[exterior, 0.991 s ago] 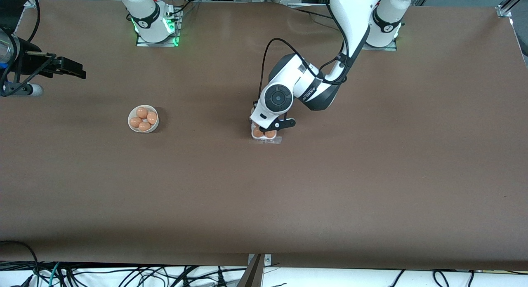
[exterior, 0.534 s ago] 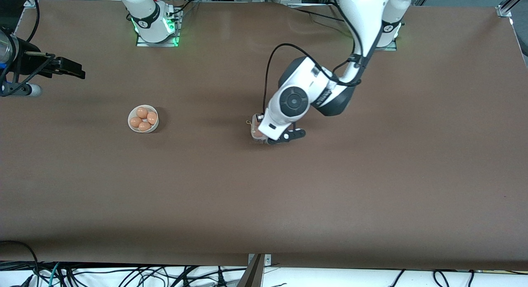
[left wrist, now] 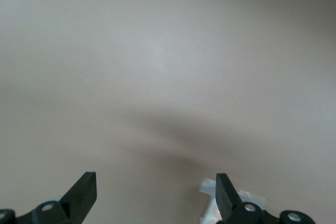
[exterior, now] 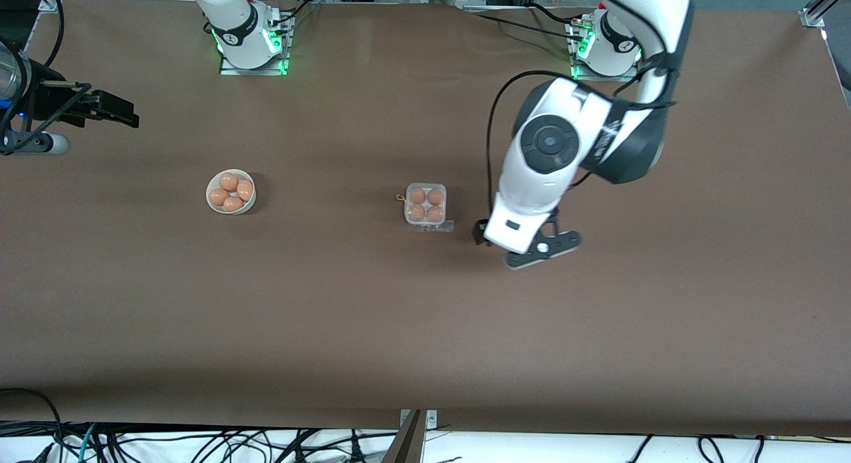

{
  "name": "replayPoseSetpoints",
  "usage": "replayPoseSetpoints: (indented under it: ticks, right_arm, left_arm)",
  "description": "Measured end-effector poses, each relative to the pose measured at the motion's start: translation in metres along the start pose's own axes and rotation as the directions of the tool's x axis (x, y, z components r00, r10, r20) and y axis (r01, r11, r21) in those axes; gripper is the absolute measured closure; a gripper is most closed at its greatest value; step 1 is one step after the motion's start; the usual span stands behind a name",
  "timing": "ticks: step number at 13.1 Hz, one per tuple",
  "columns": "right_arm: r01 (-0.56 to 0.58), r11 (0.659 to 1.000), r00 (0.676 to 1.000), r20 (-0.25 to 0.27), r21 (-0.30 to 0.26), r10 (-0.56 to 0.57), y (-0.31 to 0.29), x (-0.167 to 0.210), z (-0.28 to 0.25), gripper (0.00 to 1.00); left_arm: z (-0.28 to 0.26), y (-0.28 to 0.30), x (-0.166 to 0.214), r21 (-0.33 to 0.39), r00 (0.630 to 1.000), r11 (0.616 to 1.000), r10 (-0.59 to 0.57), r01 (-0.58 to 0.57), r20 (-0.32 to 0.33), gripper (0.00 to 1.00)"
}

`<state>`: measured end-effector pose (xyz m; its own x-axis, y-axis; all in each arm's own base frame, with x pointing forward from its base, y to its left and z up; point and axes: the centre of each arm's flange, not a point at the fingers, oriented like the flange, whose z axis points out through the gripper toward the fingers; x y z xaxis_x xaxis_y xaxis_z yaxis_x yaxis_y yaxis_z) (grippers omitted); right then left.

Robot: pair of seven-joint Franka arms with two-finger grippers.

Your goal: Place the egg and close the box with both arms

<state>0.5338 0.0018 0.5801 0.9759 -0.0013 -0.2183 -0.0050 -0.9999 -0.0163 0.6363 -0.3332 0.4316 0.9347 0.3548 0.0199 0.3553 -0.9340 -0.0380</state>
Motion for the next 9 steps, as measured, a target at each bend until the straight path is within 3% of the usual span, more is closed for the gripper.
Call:
replayPoseSetpoints:
  ticks: [5, 9]
  right_arm:
    - [0.011, 1.0, 1.0, -0.027, 0.0, -0.011, 0.0, 0.001, -0.013, 0.0]
    - [0.021, 1.0, 0.999, -0.024, 0.0, -0.021, 0.0, 0.001, -0.012, 0.0]
  left_arm:
    - [-0.009, -0.074, 0.066, 0.009, 1.0, 1.0, -0.012, 0.012, 0.007, 0.0]
    - [-0.032, -0.143, 0.114, 0.008, 0.999, 0.999, 0.043, -0.043, 0.016, 0.0]
